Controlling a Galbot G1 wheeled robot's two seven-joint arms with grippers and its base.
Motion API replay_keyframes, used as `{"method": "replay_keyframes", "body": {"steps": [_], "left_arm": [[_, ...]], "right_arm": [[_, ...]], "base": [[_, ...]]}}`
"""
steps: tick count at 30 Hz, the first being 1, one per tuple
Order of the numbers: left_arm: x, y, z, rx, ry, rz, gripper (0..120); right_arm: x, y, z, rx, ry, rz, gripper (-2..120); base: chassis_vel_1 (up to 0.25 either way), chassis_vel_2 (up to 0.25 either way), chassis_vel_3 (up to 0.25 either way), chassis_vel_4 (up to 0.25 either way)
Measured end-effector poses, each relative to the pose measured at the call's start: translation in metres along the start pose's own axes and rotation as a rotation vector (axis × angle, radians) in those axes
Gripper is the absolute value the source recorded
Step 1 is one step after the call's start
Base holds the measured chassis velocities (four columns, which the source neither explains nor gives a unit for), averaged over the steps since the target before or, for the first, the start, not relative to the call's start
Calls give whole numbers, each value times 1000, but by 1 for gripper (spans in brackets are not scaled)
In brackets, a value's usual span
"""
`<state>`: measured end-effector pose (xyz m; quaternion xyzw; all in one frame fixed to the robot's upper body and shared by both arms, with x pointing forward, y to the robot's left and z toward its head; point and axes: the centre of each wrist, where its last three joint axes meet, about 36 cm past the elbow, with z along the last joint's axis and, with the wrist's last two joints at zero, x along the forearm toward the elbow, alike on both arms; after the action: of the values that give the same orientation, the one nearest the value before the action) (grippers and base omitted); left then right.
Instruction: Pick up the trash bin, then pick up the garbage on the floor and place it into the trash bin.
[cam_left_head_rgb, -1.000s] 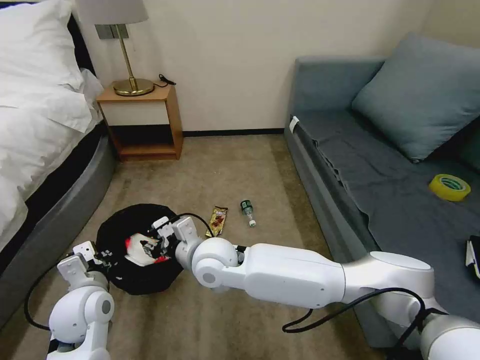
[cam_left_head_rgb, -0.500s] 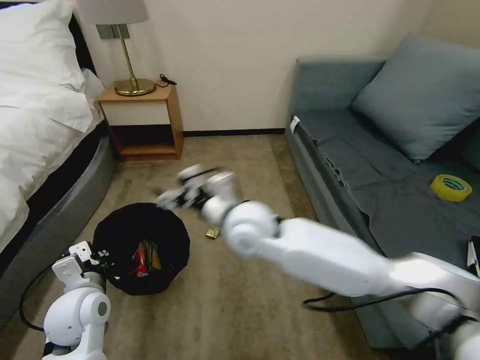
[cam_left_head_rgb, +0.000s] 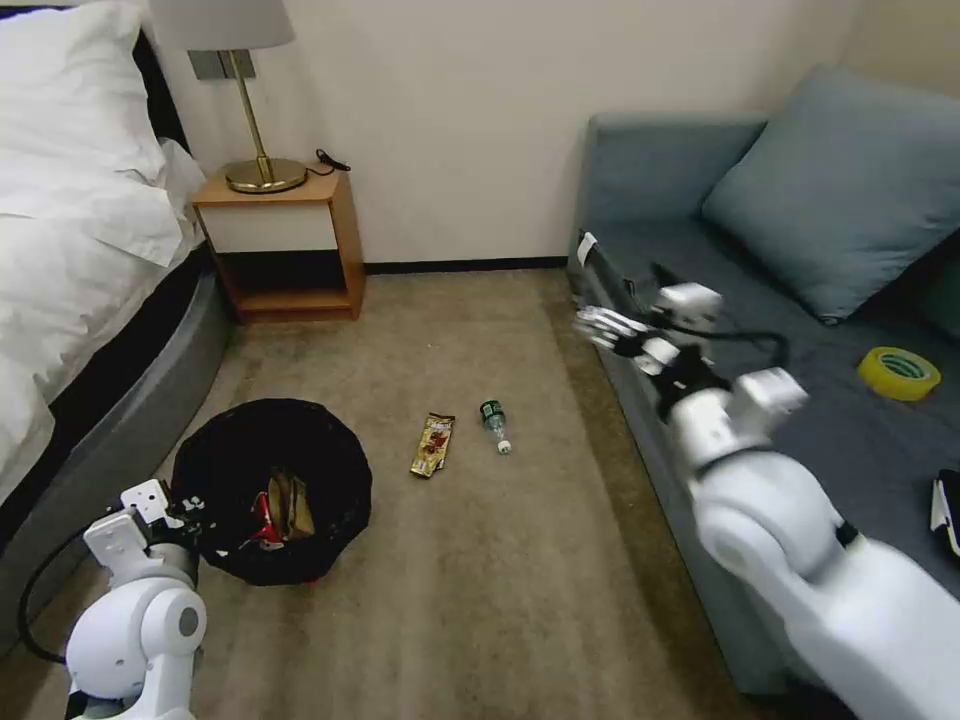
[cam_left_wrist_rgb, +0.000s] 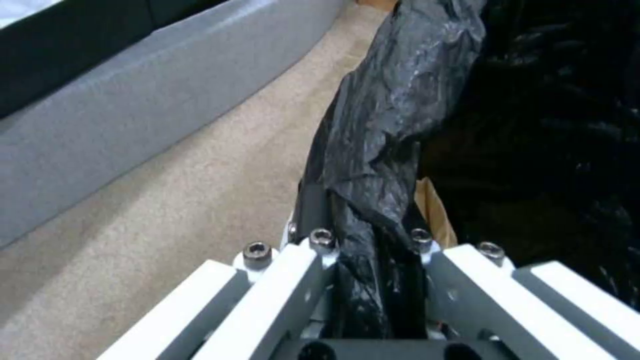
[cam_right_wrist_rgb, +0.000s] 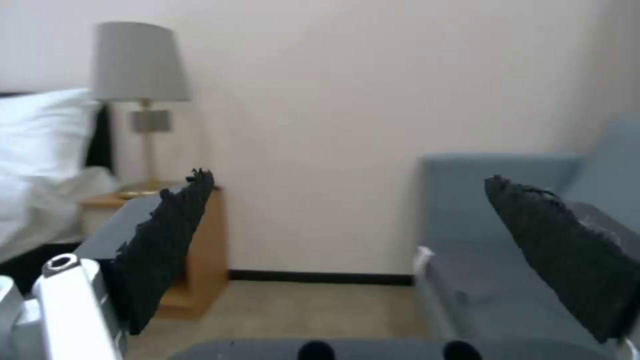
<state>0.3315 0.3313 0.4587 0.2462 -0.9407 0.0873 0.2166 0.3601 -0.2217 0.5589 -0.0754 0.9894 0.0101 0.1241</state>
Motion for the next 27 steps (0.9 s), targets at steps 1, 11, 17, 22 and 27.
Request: {"method": "replay_keyframes", "body": {"steps": [1, 11, 17, 22, 27], "left_arm": [[0, 0, 0, -1, -1, -1, 3], [2, 0, -3, 2, -18, 4, 3], [3, -1, -6, 5, -27, 8, 3], [3, -2, -6, 12, -28, 10, 3], [3, -2, -6, 17, -29, 9, 3]], "right_arm": [[9, -1, 3, 14, 5, 23, 100], [82, 27, 39, 26, 102, 112, 100], [101, 45, 62, -3, 118, 119, 100], [103, 49, 69, -12, 114, 111, 100], [101, 48, 72, -10, 115, 99, 100]], "base": [[0, 0, 0, 0], [0, 0, 0, 0], [0, 0, 0, 0], [0, 0, 0, 0], [-50, 51, 67, -53]]}}
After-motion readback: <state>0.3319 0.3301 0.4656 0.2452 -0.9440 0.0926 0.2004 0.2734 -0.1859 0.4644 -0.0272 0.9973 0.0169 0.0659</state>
